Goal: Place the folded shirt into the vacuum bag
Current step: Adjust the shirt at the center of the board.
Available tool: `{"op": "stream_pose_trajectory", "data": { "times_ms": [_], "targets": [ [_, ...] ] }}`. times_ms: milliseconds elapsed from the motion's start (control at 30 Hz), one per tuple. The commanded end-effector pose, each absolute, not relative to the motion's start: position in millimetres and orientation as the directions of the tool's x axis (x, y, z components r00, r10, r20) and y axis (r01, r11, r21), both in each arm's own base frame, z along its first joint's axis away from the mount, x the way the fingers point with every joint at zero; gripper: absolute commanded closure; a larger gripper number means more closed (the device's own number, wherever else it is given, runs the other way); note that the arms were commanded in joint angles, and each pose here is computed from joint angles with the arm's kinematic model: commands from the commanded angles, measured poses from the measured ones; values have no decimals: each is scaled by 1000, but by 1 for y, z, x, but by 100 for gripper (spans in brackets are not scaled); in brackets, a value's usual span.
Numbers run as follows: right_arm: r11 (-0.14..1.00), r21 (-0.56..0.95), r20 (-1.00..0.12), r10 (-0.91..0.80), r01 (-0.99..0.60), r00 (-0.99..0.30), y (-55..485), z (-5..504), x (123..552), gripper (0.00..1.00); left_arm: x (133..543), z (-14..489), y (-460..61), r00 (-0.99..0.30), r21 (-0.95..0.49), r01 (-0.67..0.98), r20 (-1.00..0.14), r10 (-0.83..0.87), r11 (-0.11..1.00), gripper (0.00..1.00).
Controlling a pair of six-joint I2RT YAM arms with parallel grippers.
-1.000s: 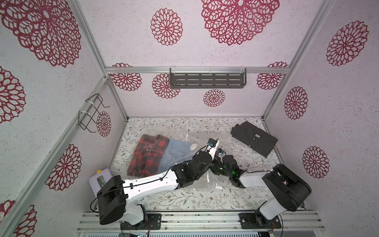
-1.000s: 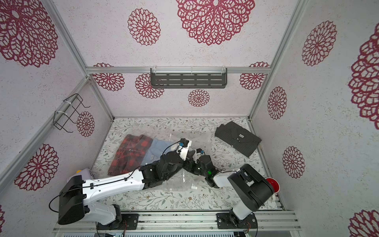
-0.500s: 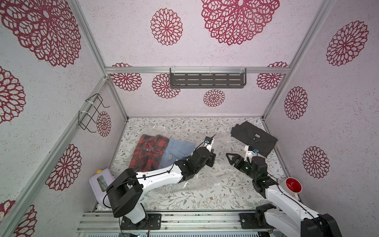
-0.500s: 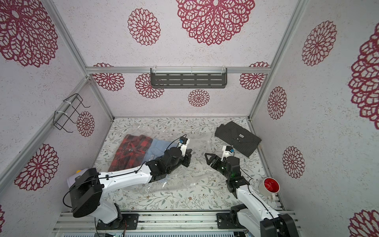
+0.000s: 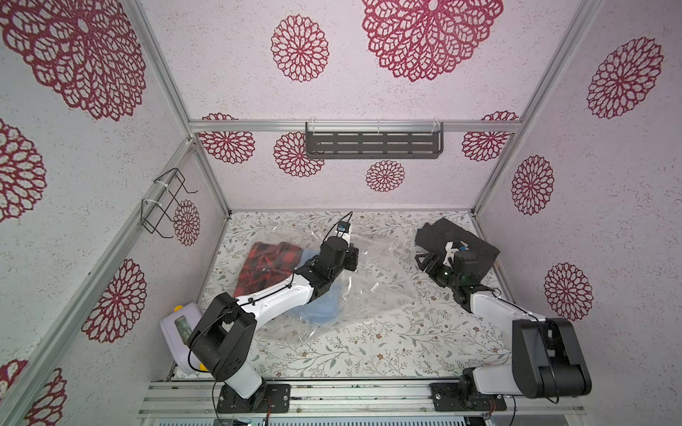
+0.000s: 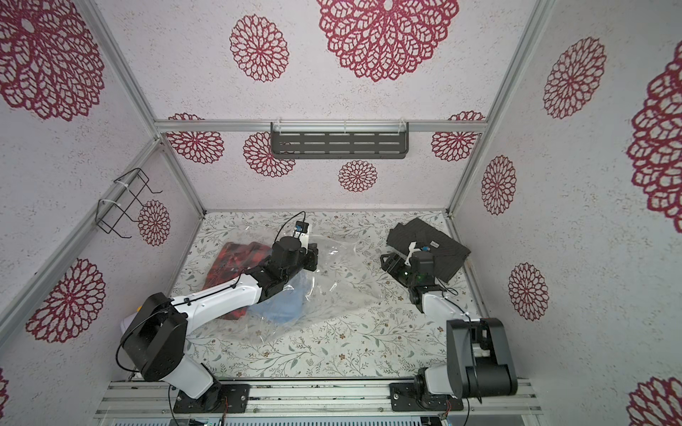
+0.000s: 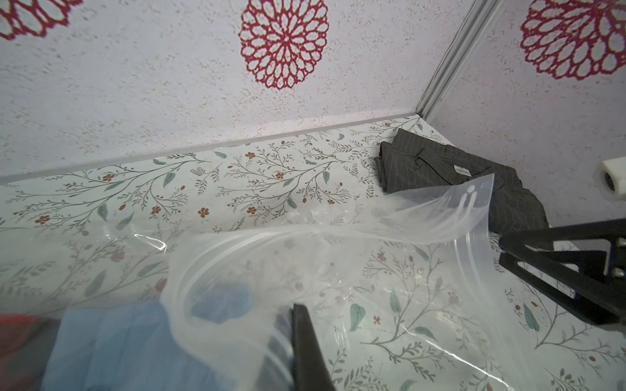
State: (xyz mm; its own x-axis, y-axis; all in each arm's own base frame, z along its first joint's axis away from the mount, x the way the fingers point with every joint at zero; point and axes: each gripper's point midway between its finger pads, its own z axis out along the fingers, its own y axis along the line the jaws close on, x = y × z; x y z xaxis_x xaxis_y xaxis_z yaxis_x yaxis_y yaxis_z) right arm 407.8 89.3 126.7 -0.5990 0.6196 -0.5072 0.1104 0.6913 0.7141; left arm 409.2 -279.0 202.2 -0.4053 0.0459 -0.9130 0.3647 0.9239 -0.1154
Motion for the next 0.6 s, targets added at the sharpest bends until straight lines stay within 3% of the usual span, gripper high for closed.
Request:
{"op": "stream_pose_trajectory", "data": {
  "times_ms": [0,100,567],
  "targets": [
    [669,735,-527,670,115,-523,88,149,447,20,404,233,-281,-371,-127,400,-928,34,908,100],
    [680,698,-515,694,224,-503,85,142,478,16,399,243,-276,-366,-138,393,-931,17,909,100],
    [652,611,-502,757,448,-418,78,124,581,18,373,245,-264,-416,-221,391,-908,-43,894,100]
  ]
}}
